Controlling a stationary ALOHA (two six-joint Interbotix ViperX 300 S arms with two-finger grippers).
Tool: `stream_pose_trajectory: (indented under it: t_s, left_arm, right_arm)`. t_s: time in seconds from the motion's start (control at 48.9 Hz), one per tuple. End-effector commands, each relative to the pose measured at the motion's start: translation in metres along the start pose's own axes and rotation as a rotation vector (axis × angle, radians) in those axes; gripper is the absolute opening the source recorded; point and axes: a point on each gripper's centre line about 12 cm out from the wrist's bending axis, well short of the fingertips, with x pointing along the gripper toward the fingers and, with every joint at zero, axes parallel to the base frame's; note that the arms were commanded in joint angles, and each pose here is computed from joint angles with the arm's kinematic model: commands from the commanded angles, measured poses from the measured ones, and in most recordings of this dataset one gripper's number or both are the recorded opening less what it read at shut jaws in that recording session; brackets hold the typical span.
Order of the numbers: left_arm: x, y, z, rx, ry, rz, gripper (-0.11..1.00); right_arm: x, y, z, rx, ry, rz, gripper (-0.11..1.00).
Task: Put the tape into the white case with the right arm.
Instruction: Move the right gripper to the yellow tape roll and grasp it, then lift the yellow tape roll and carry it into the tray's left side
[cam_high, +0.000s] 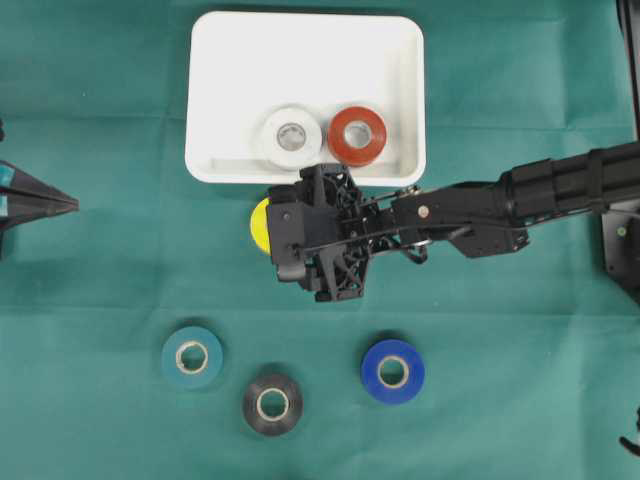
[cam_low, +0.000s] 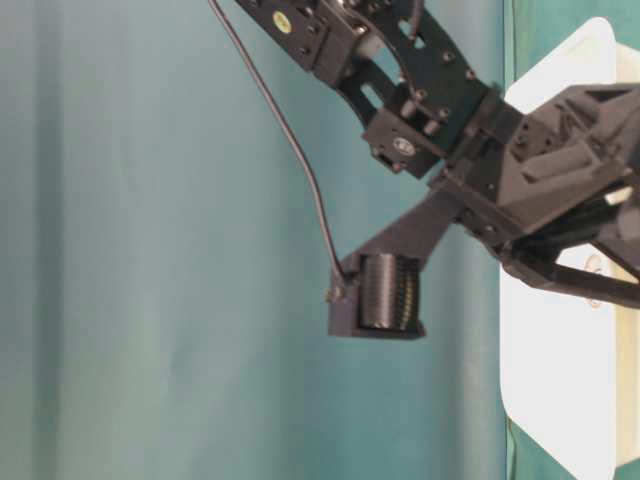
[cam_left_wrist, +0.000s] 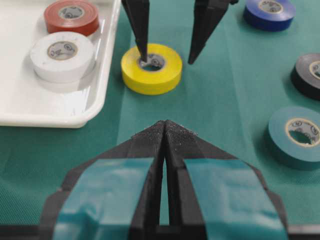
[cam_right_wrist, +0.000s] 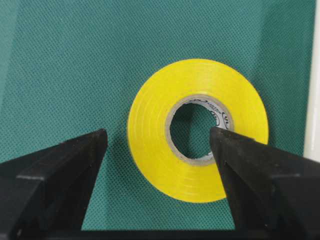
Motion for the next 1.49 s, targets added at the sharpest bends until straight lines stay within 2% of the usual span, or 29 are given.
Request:
stream_pose_trajectory:
  t_s: [0.0,0.082,0.184,0.266,0.593,0.982,1.268,1.472]
  left_arm:
    - [0.001,0.0,0.003,-0.002,-0.006,0.001,0.01]
    - [0.001,0.0,0.003,-0.002,-0.006,0.003,0.01]
    - [0.001,0.0,0.003,-0.002,-0.006,0.003,0.01]
    - [0.001,0.0,0.004,-0.002,-0.008,0.001,0.01]
    - [0.001,0.0,0.003,0.0,-0.005,0.002,0.01]
    - [0.001,0.0,0.003,-0.002,-0.006,0.003,0.01]
    - [0.001,0.0,0.004,-0.002,-0.008,0.001,0.01]
    - [0.001,0.0,0.003,-0.002,-0.006,0.001,0.01]
  right_arm:
    - [-0.004,0.002,0.013,-0.001,-0.037,0.004,0.47]
    - [-0.002,0.002,0.012,-0.001,-0.034,0.004,0.4]
    - [0.0,0.002,0.011,-0.001,-0.028,0.003,0.15]
    - [0.001,0.002,0.01,-0.001,-0.022,0.002,0.05]
    - [-0.003,0.001,0.014,0.0,-0.033,0.001,0.03]
    - [-0.044,0.009,0.046,-0.009,-0.145,0.017,0.03]
    - [-0.041,0.01,0.048,-0.008,-0.155,0.021,0.03]
    - [-0.028,0.011,0.068,-0.004,-0.19,0.024,0.03]
